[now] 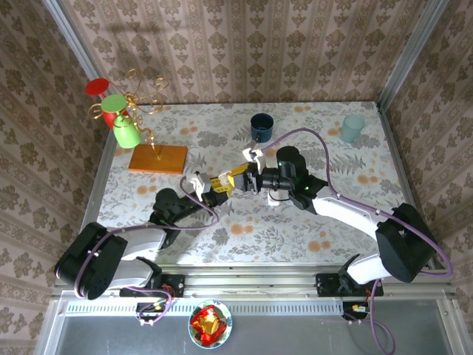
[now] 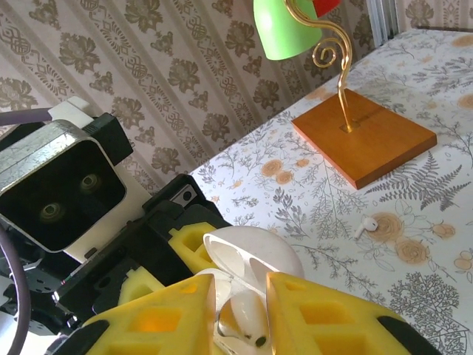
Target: Insert the wireless bluetooth earbuds into the charging case
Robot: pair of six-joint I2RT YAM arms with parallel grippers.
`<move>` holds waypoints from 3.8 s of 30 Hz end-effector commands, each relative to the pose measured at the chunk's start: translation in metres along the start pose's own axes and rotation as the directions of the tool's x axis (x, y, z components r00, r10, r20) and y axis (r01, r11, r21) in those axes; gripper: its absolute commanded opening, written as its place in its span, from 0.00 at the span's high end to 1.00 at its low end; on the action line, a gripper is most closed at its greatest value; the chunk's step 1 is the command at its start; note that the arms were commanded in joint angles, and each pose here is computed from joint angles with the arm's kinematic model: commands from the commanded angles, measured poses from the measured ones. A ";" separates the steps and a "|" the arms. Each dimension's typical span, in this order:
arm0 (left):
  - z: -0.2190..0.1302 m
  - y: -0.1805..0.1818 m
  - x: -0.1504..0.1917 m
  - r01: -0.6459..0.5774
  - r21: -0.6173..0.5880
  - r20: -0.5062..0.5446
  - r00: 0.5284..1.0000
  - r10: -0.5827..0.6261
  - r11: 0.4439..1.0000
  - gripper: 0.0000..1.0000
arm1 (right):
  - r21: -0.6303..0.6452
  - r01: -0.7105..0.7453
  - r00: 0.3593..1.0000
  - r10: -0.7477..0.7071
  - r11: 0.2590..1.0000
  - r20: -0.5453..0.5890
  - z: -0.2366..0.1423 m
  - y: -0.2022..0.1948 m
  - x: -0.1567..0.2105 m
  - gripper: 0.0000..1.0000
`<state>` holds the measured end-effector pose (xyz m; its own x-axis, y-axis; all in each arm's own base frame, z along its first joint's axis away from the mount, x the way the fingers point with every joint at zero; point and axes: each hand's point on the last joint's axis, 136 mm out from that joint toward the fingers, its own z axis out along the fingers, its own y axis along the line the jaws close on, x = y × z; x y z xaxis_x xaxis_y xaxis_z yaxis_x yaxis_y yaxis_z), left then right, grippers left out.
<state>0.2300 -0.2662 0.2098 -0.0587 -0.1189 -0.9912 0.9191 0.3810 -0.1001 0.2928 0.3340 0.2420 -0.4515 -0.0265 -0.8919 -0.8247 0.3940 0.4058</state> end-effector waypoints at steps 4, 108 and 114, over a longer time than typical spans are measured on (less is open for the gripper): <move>0.001 -0.014 -0.034 -0.054 0.059 0.098 0.994 0.048 0.997 1.00 | 0.078 -0.035 0.999 0.036 0.996 -0.005 -0.001 -0.013 0.003 0.63; -0.202 0.169 -0.001 0.098 -0.894 0.108 0.994 -0.001 0.437 1.00 | 0.497 0.351 0.677 0.151 0.793 -0.720 0.038 -0.103 0.212 0.71; -0.201 0.170 -0.002 0.089 -0.893 0.101 0.995 0.006 0.440 1.00 | 0.508 0.335 0.676 0.174 0.793 -0.716 0.012 -0.096 0.219 0.71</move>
<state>0.3088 -0.0159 0.1692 -0.0507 -0.2224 -0.9736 0.0314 0.9741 -0.2241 0.2948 0.3252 0.0187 -0.6499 -0.5945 -0.4734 -0.6454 0.7607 -0.0693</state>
